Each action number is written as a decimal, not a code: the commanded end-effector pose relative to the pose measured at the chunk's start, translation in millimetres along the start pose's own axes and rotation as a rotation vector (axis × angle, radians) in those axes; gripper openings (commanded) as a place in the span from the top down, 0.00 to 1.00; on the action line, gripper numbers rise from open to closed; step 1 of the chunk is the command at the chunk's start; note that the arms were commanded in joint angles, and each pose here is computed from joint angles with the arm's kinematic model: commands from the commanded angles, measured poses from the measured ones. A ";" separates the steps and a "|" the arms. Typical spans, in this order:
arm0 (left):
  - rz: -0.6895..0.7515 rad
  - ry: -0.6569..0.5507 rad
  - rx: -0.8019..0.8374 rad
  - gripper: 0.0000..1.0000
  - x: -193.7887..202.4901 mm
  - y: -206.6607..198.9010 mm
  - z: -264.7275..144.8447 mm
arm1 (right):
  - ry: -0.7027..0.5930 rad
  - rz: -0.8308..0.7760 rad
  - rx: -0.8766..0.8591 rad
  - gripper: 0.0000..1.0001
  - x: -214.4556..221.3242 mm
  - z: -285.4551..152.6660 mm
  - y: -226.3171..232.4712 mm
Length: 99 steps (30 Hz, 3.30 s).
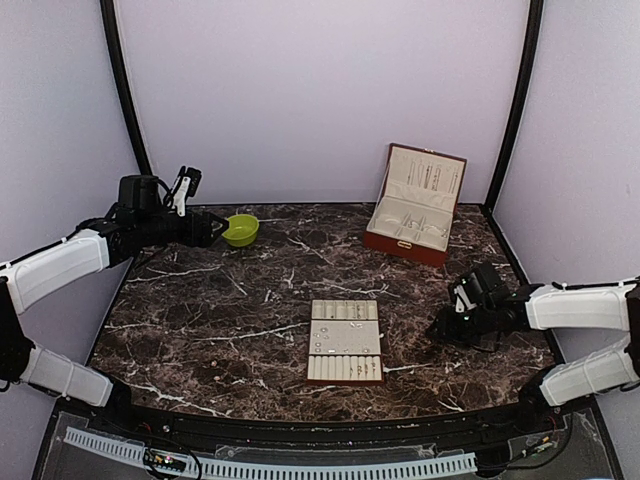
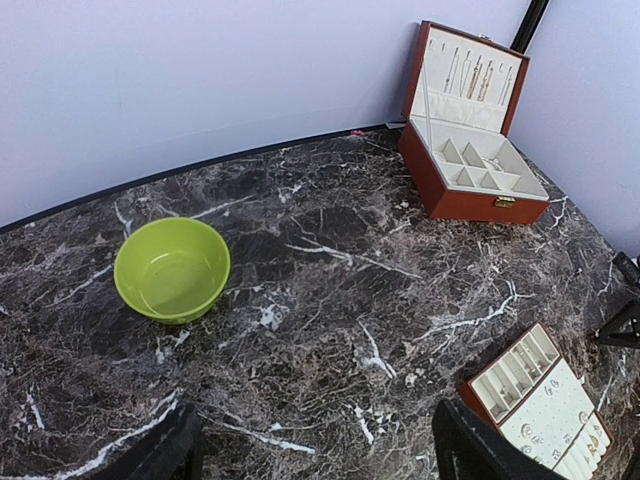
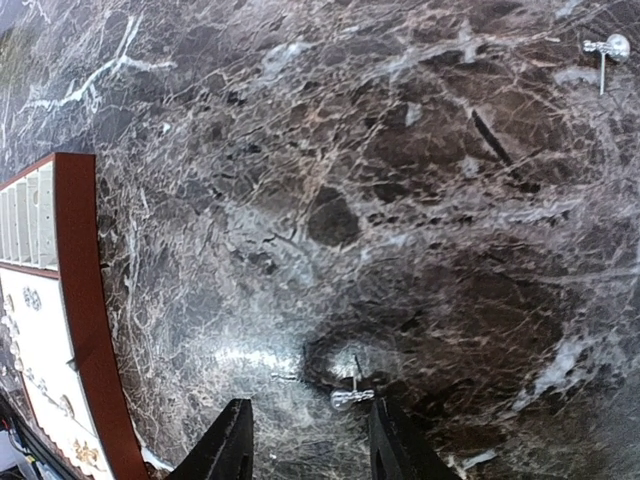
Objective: Organize the mixed jewelry
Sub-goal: Pick up the earring from the center of the board.
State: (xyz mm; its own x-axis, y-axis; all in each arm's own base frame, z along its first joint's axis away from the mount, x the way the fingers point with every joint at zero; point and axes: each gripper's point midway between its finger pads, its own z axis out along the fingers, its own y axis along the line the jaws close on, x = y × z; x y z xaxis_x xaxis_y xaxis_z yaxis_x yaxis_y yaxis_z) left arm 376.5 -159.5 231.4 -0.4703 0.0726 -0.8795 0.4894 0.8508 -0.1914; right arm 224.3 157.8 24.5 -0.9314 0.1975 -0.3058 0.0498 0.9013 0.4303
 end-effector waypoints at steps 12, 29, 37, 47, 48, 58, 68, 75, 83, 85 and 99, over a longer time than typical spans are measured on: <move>0.008 -0.028 0.018 0.19 -4.7 -4.0 -5.6 | 0.026 0.033 0.026 0.57 24.1 -1.4 0.9; 0.012 -0.033 0.008 0.18 -6.0 -3.1 -7.7 | -0.110 0.060 0.118 0.61 -13.9 4.2 -5.0; 0.013 -0.031 0.004 0.19 -5.2 -2.1 -6.8 | -0.119 0.022 0.134 0.66 -24.3 8.6 -0.7; 0.010 -0.025 0.001 0.19 -3.5 -1.0 -5.0 | -0.098 -0.016 0.098 0.70 -25.6 16.1 9.6; 0.011 -0.025 0.001 0.19 -3.4 -0.9 -5.1 | -0.101 -0.020 0.105 0.70 -26.3 15.0 8.7; 0.009 -0.023 -0.002 0.18 -2.9 -0.4 -4.8 | -0.119 -0.051 0.232 0.72 -24.7 -4.1 -12.3; 0.010 -0.027 -0.004 0.18 -4.2 -0.3 -6.0 | -0.107 -0.078 0.248 0.80 -20.7 4.0 -5.0; 0.010 -0.027 -0.005 0.19 -3.8 -0.2 -6.1 | -0.096 -0.081 0.230 0.83 -16.6 5.9 -0.4; 0.010 -0.028 -0.004 0.18 -4.2 -0.3 -5.9 | -0.080 -0.055 0.223 0.84 -5.2 5.6 -4.1; 0.009 -0.027 -0.005 0.18 -4.1 -0.2 -6.0 | -0.076 -0.055 0.227 0.84 -3.3 5.5 -5.1; 0.010 -0.027 -0.007 0.18 -3.9 -0.1 -6.6 | -0.063 -0.070 0.276 0.89 1.1 7.7 -10.0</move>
State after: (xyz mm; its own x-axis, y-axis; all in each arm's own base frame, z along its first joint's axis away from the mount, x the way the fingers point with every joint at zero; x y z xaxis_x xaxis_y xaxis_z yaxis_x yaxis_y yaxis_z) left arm 376.1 -159.0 229.6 -0.4731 0.0733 -0.8780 0.4871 0.8522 -0.1913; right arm 230.4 155.4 18.1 -0.9072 0.1569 -0.3903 0.0834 0.9765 0.1987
